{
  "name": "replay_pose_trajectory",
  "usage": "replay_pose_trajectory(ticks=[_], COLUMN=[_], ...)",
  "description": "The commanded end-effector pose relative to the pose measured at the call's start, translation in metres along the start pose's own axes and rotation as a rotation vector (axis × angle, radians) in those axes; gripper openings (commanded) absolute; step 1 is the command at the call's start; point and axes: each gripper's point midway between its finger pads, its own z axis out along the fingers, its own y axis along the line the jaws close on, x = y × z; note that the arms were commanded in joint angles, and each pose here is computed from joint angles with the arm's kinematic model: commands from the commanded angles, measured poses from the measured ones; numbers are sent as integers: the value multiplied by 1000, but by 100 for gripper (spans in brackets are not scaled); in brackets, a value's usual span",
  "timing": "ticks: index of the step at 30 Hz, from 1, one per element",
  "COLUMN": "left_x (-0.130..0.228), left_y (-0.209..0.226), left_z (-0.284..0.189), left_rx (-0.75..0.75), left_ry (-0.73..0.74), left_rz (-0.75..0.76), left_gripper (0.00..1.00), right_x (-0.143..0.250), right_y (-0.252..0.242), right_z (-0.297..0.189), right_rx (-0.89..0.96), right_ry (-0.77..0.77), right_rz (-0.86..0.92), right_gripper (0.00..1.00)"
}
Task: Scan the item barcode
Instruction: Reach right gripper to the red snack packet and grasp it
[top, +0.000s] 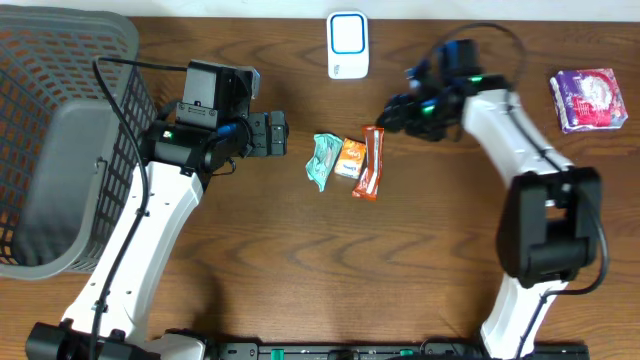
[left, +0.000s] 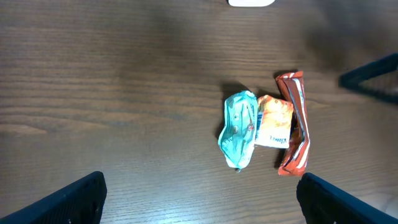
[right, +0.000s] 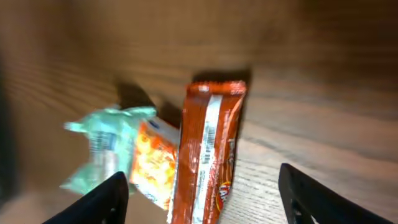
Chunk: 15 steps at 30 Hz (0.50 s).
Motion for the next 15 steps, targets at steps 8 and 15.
replay_pose_trajectory(ticks=[8,15], left_x=[-2,-2], left_y=[2,2], left_z=[-1,-1], left_rx=[-7,-7], left_ry=[-5,-5], left_rz=[3,3], left_gripper=[98,98], right_x=[43,48], right_y=[2,7], right_z=[4,9], right_rx=[626,667], right_ry=[-58,-79], right_rz=[-102,-146], right_gripper=[58,33])
